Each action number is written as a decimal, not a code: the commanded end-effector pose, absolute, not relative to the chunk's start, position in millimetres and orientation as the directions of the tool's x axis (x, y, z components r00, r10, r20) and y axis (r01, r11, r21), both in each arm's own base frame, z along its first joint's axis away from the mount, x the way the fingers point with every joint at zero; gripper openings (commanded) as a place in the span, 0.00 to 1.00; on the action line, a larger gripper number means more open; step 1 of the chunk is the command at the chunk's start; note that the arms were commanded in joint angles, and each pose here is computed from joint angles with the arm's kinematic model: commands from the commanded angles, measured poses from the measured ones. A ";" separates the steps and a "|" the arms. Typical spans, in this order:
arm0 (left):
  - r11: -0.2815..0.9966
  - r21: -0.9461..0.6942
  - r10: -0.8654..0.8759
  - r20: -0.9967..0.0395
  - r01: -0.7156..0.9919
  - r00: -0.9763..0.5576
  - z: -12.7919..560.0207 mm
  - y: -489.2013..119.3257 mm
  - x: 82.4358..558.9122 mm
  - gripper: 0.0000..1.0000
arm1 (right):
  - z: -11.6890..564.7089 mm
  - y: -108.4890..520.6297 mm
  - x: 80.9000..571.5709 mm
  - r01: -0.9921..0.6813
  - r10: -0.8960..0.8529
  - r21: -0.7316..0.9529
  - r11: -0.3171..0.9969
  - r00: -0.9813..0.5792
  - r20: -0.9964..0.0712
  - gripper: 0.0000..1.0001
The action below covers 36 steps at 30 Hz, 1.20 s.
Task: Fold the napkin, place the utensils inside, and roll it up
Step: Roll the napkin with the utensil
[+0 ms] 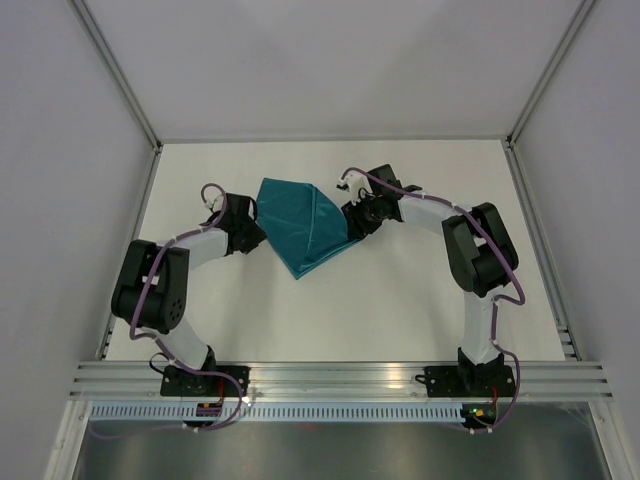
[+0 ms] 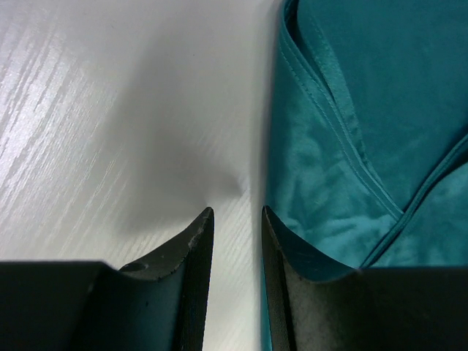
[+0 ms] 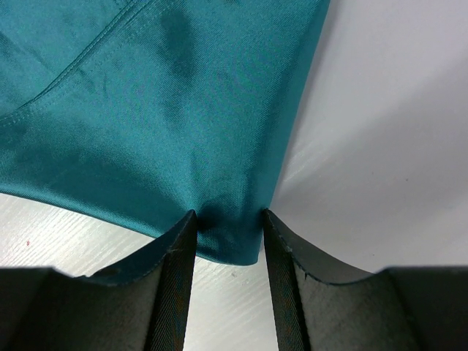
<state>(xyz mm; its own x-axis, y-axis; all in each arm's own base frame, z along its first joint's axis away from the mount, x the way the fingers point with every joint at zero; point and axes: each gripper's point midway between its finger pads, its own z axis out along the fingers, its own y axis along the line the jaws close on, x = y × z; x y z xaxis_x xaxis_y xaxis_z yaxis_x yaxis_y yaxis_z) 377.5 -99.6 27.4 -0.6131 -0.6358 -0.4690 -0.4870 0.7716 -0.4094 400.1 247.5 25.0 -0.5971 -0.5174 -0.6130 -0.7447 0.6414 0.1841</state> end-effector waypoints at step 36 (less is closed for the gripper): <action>0.885 -0.465 -0.244 -0.408 -0.029 -0.880 21.6 -214.8 477.2 0.40 | 47.1 232.5 329.1 -0.537 -0.336 0.474 0.697 -0.830 -0.446 0.47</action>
<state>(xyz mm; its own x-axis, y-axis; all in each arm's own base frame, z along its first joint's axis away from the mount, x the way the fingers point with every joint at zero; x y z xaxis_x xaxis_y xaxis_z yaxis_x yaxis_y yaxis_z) 486.7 -202.6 25.6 -0.8366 -0.3297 -0.4374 -0.1023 0.8786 -0.4665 336.2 230.3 28.4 -0.8179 -0.3654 -0.4445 -0.5550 0.7048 0.4418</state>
